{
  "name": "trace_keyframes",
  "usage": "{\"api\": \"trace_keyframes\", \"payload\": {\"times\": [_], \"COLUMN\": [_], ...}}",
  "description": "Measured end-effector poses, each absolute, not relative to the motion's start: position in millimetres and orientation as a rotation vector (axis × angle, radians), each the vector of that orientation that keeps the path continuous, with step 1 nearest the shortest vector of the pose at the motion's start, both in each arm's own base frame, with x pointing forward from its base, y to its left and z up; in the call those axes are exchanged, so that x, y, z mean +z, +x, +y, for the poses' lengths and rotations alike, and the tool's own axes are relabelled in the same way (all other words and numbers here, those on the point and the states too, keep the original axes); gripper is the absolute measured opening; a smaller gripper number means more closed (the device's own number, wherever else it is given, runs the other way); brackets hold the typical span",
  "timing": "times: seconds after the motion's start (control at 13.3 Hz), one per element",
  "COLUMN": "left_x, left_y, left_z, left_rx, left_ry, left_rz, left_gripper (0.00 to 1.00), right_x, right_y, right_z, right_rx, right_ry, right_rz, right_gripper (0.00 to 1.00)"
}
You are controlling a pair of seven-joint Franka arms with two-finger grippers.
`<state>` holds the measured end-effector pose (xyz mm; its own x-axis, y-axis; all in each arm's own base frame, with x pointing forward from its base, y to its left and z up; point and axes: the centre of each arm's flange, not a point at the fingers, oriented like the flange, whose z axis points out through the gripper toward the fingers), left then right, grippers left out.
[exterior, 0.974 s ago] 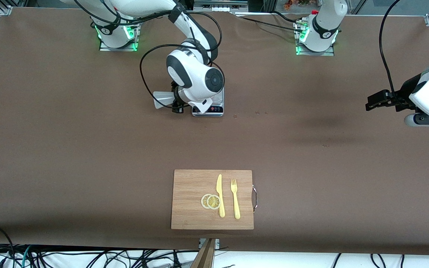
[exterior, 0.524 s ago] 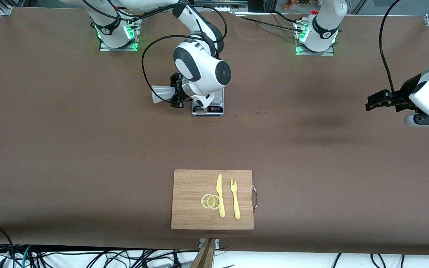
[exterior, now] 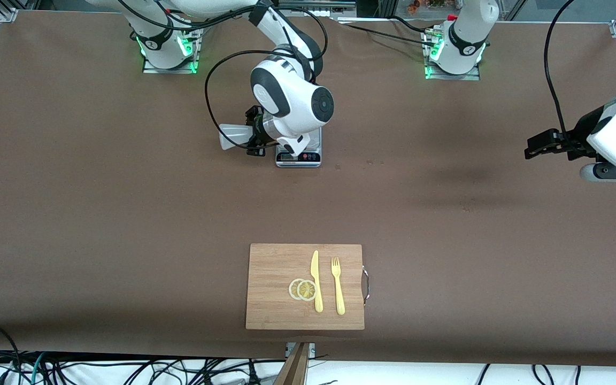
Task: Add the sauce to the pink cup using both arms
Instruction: 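Tilt the bottle nozzle into the pink cup with the right gripper, then carry the sauce bottle back to its spot with the right gripper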
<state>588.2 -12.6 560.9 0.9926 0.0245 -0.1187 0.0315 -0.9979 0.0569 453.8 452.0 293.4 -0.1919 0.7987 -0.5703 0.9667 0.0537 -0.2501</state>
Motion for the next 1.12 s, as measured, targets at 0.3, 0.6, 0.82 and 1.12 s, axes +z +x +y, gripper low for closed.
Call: {"api": "trace_keyframes", "payload": {"times": [0.3, 0.6, 0.82, 1.12], "left_x": [561, 561, 561, 561], "left_y": [588, 588, 588, 588], "left_z": [-13, -13, -13, -14], "left_rx": [-0.182, -0.182, -0.182, -0.182], "left_ry": [3.077, 3.077, 3.077, 3.077], "left_rz": [0.043, 0.042, 0.041, 0.039], "left_gripper": [1.0, 1.0, 1.0, 1.0], "right_x": [295, 289, 294, 288], "right_y": [483, 531, 566, 611], "right_z": [439, 381, 304, 141], "right_rx": [-0.782, -0.569, -0.427, 0.048], "right_ry": [1.944, 2.152, 2.265, 2.5], "right_rz": [2.183, 2.405, 2.561, 2.784], "right_gripper": [0.33, 0.33, 0.33, 0.33]}}
